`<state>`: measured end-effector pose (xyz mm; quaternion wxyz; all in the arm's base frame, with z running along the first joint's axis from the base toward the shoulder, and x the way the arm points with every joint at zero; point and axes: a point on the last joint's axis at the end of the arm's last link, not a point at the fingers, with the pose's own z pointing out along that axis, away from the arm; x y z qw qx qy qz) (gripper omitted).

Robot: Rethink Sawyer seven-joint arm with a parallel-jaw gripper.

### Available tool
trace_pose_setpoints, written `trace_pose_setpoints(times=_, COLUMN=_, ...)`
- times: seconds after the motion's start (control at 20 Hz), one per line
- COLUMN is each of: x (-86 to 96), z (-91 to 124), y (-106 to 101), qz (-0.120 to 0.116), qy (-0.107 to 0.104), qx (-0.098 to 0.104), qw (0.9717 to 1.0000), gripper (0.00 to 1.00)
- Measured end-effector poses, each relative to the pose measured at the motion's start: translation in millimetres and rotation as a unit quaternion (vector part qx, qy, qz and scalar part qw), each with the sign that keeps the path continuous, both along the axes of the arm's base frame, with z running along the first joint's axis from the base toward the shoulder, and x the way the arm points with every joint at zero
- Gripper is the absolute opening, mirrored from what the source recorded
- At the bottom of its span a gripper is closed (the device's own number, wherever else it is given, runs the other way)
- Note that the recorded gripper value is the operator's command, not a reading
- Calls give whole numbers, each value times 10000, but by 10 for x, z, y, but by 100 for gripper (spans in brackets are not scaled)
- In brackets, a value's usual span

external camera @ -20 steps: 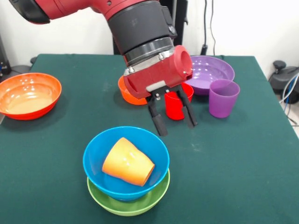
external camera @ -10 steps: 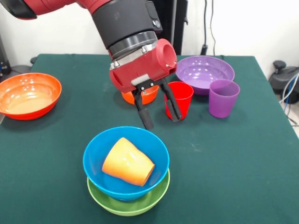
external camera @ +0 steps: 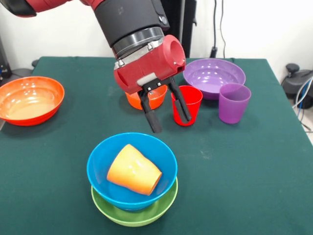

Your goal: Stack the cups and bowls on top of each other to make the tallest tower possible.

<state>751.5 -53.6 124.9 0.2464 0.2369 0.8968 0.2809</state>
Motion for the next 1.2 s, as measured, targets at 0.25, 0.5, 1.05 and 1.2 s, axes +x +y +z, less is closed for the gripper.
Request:
trace_pose_setpoints(times=0.25, x=-26, z=16, y=37, qz=44, qy=-5, qx=28, qw=10000, gripper=100)
trace_pose_setpoints(times=0.5, x=-65, z=21, y=45, qz=71, qy=3, qx=53, qw=10000, gripper=100)
trace_pose_setpoints(times=1.05, x=-146, z=29, y=-200, qz=110, qy=-70, qx=-68, qw=9999, gripper=100)
trace_pose_setpoints(times=1.2, x=-145, z=38, y=-230, qz=112, qy=-87, qx=-95, qw=9999, gripper=100)
